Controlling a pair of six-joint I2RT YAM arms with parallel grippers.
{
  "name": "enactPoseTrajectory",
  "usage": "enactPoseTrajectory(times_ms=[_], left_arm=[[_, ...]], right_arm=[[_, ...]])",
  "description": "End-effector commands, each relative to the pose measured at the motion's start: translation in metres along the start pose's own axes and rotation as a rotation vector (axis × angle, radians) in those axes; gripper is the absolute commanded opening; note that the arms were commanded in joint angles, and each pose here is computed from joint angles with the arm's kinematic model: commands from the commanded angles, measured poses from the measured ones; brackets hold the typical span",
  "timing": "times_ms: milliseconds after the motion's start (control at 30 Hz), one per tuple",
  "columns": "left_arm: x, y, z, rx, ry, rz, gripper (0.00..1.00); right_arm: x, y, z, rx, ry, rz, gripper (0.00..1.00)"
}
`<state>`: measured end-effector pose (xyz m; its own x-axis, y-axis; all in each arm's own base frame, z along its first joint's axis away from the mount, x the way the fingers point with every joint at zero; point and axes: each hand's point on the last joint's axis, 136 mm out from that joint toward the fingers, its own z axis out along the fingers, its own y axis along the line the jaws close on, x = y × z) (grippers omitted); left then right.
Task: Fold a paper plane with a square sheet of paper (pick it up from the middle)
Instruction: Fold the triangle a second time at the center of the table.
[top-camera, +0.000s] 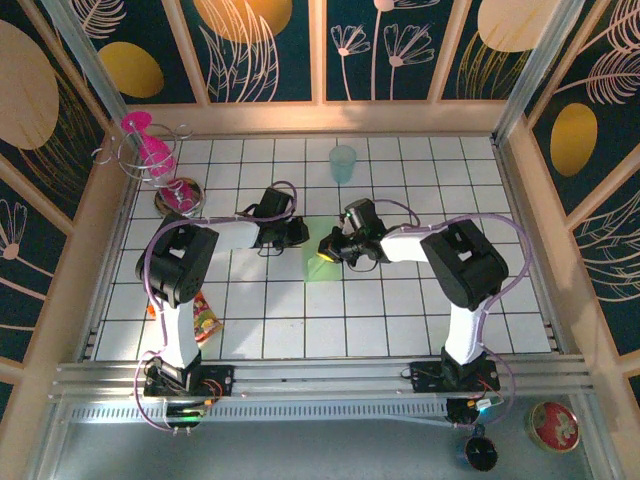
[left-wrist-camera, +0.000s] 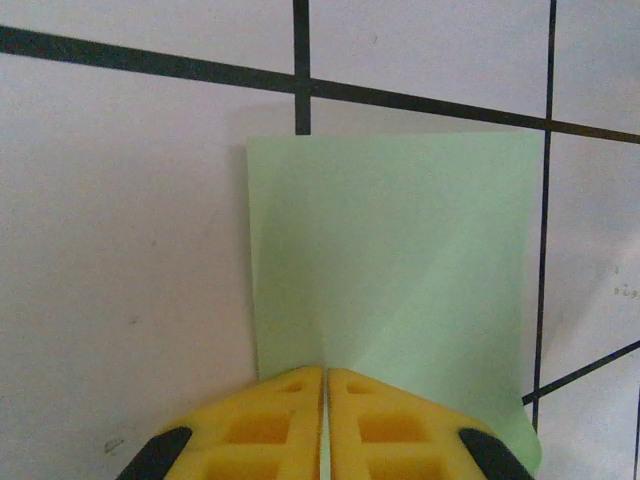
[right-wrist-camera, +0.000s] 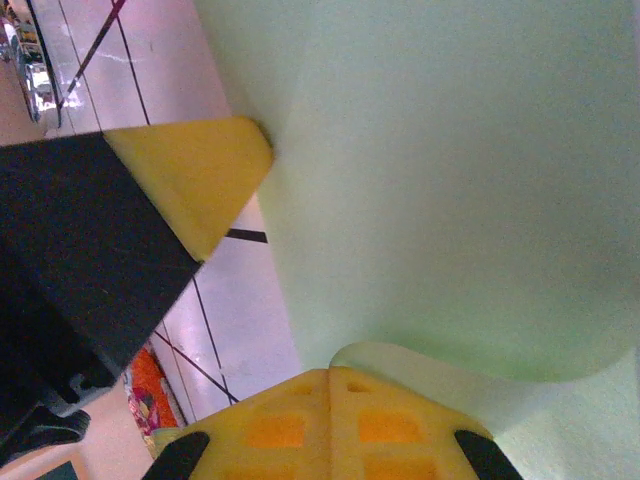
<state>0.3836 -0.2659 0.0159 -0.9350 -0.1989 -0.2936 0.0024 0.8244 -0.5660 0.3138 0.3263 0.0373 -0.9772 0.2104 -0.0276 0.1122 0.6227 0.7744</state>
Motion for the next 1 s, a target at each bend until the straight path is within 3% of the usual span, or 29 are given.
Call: enactPoseTrajectory(times_ms=[0,967], left_arm=[[0.012,0.017,0.007,-0.043,0.031,-0.017,0.10],[0.014,0.012,0.003,-0.013,0.029,-0.022,0.10]], right_arm=[[-0.004,0.007,0.005,0.011,-0.014,-0.009,0.00],[-0.005,0.000,0.018,0.096,-0.022,-0.004,0.00]])
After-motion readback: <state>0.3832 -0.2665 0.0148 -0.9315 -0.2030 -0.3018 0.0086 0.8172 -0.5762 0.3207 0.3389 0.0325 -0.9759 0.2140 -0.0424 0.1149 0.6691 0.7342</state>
